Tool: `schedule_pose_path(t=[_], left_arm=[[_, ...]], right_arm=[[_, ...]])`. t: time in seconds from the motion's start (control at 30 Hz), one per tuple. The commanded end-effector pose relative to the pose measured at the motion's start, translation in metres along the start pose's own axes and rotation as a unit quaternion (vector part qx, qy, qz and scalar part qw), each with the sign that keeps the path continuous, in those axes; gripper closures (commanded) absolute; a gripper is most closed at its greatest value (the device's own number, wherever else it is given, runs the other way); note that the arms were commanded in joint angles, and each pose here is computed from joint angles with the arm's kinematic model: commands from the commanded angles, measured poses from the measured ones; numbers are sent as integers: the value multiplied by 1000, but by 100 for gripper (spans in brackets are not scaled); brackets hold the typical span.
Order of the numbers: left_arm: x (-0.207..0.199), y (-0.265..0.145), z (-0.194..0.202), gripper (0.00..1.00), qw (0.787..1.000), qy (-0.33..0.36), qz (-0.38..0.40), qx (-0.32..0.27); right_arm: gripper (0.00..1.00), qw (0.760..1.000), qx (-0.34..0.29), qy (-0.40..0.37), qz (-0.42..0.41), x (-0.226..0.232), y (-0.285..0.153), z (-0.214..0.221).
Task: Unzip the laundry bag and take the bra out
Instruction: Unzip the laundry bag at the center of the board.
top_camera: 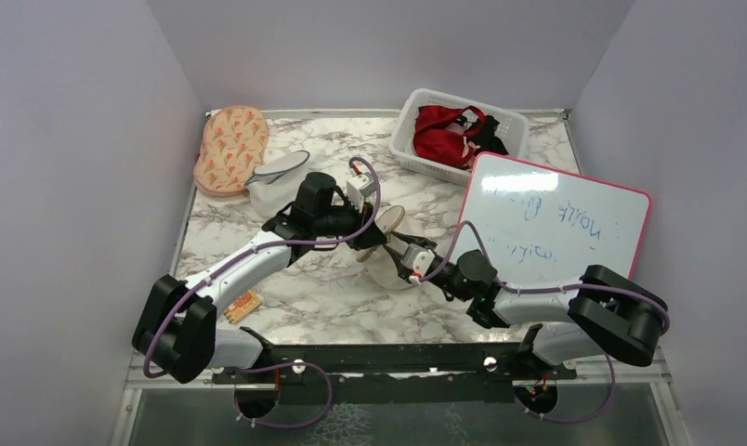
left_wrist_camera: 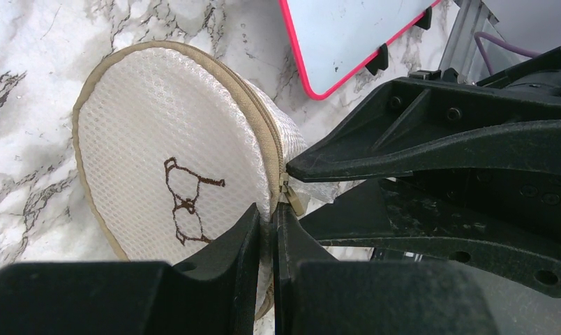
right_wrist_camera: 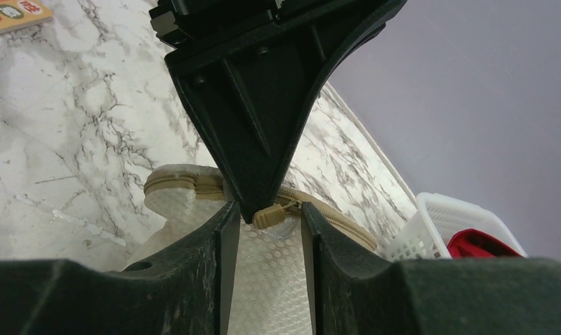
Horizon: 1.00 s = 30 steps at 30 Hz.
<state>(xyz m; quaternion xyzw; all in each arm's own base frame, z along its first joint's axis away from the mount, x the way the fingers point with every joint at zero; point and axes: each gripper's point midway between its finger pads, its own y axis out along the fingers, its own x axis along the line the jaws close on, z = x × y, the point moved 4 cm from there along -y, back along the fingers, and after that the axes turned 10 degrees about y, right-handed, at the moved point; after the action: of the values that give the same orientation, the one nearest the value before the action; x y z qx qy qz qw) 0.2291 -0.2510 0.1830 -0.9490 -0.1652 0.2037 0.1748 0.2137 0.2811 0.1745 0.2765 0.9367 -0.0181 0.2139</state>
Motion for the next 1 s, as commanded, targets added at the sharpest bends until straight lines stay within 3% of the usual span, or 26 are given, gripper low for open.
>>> schedule_pose_path(t=[0.0,0.4,0.97], left_arm=[[-7,-3,-5,100,1000,11,18,-10],[-6,-2,-3,100,1000,9,18,-7],[-6,-1,-1,100,1000,6,20,-3]], right_arm=[[65,999,-20,-7,48,-16,5,-12],[73,997,-11,-3,76,-23,-5,-9],[73,997,-21,-2,78,-23,-6,-11]])
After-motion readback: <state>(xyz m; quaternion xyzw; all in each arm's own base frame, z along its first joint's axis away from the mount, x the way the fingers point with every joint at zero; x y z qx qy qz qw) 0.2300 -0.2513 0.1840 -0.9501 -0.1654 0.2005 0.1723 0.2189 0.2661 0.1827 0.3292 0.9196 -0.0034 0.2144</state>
